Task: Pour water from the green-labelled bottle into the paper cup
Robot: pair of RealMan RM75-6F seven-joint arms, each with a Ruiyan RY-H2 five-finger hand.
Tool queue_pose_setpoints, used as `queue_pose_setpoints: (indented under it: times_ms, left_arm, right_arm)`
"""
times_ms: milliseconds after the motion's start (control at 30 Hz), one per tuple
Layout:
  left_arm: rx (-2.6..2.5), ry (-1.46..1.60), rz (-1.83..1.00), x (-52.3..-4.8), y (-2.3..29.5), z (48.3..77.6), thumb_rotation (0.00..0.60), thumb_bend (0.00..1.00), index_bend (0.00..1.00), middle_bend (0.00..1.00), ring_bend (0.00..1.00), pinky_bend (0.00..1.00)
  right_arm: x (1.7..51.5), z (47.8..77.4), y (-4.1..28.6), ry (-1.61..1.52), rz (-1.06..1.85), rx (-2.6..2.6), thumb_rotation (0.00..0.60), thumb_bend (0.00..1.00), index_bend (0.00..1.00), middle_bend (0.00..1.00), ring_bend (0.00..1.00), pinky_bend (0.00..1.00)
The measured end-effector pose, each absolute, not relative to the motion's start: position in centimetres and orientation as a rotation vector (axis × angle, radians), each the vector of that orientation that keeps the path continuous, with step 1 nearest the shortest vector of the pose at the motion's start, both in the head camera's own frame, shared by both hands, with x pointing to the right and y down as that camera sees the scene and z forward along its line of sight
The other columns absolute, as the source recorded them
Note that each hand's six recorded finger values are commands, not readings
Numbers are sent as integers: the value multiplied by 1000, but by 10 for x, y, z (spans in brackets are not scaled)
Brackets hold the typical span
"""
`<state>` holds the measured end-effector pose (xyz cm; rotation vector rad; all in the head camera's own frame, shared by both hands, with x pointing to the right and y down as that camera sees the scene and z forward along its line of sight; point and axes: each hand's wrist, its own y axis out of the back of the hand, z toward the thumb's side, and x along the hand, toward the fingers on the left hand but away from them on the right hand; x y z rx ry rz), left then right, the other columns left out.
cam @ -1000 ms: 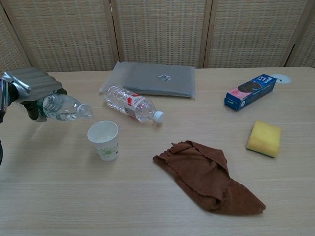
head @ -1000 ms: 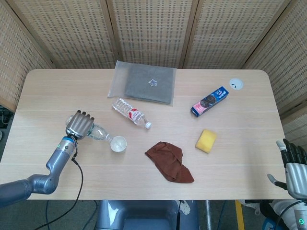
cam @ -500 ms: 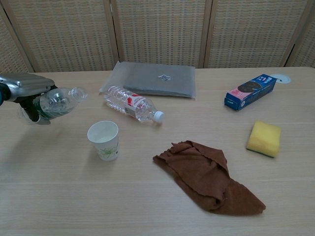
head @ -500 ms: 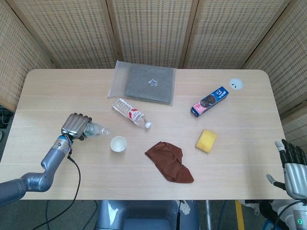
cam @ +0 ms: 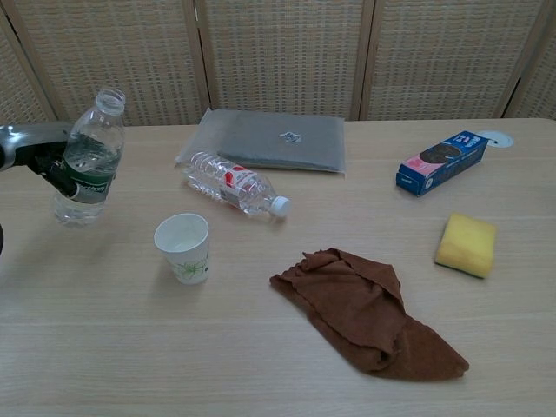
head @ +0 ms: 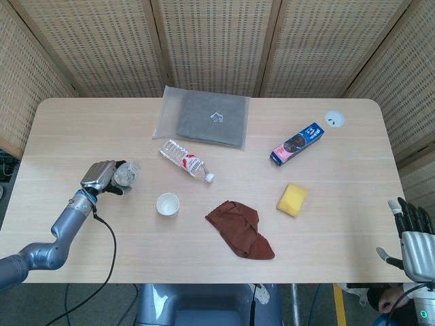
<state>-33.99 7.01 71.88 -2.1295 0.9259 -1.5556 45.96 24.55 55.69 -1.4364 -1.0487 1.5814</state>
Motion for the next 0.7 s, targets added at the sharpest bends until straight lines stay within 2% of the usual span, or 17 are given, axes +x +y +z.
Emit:
queue_pose_setpoints:
  times_ms: [433,700]
  left_arm:
    - [-2359,1435,-1324,-346,84,740,600,621,675,505,345,393]
    - [-2411,1553,-1258,-346,100,761,600,600,675,495,345,386]
  right_arm:
    - [460,558,245,-1050,1584,-1439,600,0,0,0,0,0]
    - [460,558,245,-1047,1585,-1437,600,0,0,0,0,0]
